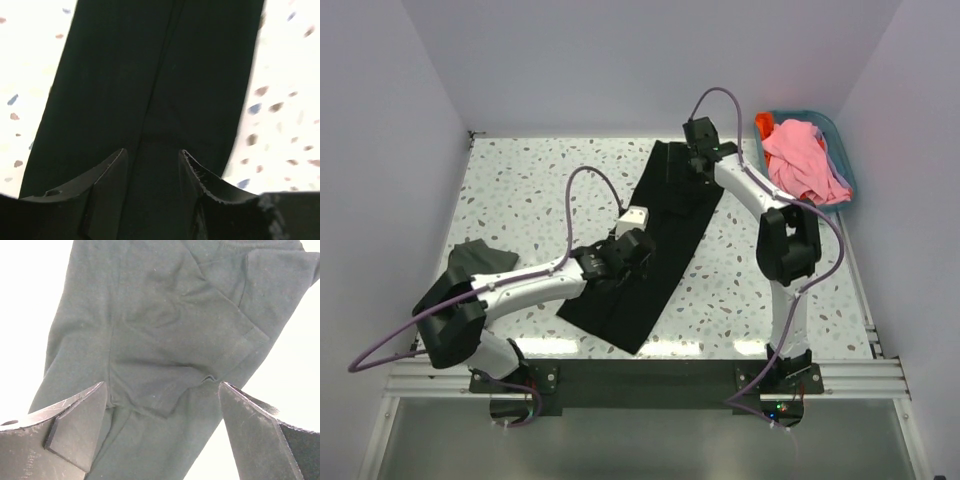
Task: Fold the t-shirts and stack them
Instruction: Fold the tshirt
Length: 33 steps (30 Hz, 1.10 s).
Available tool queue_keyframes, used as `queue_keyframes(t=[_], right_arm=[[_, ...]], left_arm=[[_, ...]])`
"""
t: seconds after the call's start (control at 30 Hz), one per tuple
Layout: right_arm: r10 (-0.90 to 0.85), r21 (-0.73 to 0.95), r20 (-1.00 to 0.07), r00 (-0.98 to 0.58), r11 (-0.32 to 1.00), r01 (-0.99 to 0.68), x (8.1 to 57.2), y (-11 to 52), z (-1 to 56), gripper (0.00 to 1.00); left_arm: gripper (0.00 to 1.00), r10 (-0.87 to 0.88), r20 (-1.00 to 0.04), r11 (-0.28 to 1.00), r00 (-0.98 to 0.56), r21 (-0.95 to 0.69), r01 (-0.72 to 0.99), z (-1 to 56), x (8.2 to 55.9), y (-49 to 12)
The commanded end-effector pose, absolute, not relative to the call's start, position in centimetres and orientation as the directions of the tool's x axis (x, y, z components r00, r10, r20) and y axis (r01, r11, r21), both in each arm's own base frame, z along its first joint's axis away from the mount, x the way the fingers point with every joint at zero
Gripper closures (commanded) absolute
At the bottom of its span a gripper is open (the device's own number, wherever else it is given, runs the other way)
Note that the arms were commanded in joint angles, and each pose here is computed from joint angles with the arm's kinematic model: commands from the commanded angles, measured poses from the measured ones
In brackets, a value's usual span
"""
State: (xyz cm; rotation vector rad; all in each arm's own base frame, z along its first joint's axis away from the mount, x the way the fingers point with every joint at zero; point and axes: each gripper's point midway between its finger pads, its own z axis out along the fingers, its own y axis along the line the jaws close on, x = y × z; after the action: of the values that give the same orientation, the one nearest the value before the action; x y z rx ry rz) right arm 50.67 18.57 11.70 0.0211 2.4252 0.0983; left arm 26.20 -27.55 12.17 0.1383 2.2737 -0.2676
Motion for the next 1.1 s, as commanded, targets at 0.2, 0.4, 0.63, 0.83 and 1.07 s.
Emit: queue_keyframes(t=[0.2, 0.4, 0.63, 0.83, 1.07], right_arm=[[0.019, 0.007, -0.582, -0.813, 1.000, 0.019, 51.8, 18.4, 4.2, 0.12], [-0.068, -0.099, -0.546, -0.835, 0.995, -0.016, 53.5, 17.7, 2.0, 0.14], [-0.172, -0.165, -0.578, -0.798, 0.982, -0.092, 56.8, 17.9, 2.4, 0.08], [-0.205, -0.138, -0.643, -0.738, 0.979, -0.152, 59.1, 18.9, 4.2, 0.01], [-0.071, -0.034, -0.772, -0.632, 0.997, -0.070, 58.6, 19.0, 16.0, 0.01]], left_arm=[[0.60, 0.254, -0.622, 0.961, -0.740, 0.077, 0.265, 3.5, 23.6, -25.0], [0.67, 0.304, -0.560, 0.944, -0.771, 0.072, 0.321, 1.0, 20.8, -26.4], [0.69, 0.255, -0.530, 0.900, -0.808, -0.174, 0.399, 1.7, 18.1, -32.3], [0.56, 0.188, -0.535, 0.871, -0.823, -0.297, 0.392, 4.1, 18.0, -34.8], [0.41, 0.087, -0.657, 0.846, -0.748, -0.348, 0.405, 11.9, 19.7, -34.8]])
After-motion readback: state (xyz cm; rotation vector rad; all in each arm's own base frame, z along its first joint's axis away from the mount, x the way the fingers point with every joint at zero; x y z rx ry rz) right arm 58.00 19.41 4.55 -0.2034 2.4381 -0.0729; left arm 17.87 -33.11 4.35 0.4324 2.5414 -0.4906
